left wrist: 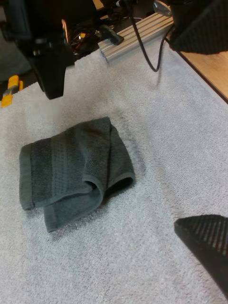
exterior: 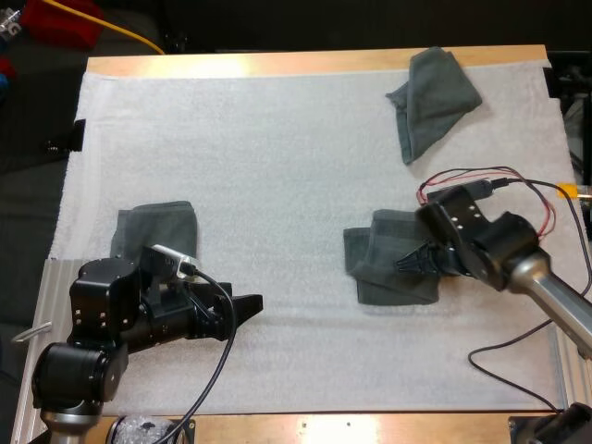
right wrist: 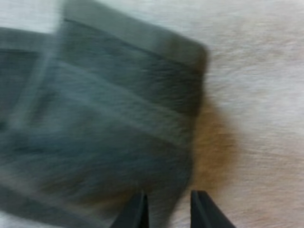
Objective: Pick towel from pile, fold and stack
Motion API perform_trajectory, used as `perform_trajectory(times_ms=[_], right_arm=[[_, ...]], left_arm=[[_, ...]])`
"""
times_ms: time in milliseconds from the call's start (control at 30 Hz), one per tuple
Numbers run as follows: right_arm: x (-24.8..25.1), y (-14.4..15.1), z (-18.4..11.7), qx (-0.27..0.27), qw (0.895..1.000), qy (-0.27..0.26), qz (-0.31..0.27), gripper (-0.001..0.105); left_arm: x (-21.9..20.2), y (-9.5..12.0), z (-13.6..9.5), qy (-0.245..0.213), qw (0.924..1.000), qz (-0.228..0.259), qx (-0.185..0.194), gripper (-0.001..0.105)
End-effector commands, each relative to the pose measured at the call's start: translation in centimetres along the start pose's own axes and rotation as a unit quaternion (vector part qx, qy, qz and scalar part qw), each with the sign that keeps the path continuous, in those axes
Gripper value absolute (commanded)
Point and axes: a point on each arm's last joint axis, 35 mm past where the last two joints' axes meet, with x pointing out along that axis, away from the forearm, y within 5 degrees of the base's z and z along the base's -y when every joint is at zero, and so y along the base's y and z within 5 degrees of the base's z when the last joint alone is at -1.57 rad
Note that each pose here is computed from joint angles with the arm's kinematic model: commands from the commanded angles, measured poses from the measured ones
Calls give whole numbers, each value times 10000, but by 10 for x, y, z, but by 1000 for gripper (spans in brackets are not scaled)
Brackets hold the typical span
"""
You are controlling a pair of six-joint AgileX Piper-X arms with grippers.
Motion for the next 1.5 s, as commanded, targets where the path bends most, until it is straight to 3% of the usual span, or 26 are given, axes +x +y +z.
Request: perform_trajectory(times_ms=[0,33,67,200,433,633,800,933,967,1100,1467], right_arm=[[-10,0,-2,86,9994,-94,327,24],[-14,1,-3,103,9986,-158,487,30],[-26,2,-5,107,9947,-349,965,50],[-39,2,-8,116,9902,-553,1278,64],[-57,2,-14,386,9824,-800,1644,64],[-68,0,-22,405,9818,-850,1648,64],[-73,-1,-24,404,9811,-927,1651,64],[-73,-1,-24,404,9811,-931,1651,64],[-73,-1,-24,404,9811,-931,1651,64],[-73,-1,-24,405,9810,-930,1651,64],[-73,-1,-24,445,9809,-924,1655,64]], left_arm=[[0,-2,1,22,10000,-74,-12,68],[0,-2,1,22,10000,-74,-12,68],[0,-2,1,22,10000,-74,-12,68],[0,-2,1,22,10000,-74,-12,68],[1,-1,2,44,10000,-65,-61,71],[16,11,11,331,9984,38,-447,71],[33,20,22,629,9955,-273,-648,71],[53,19,30,820,9939,-434,-603,71],[75,13,34,985,9920,-541,-568,71],[102,11,38,926,9930,-311,-672,71],[190,26,35,1453,9790,-383,-1376,71]])
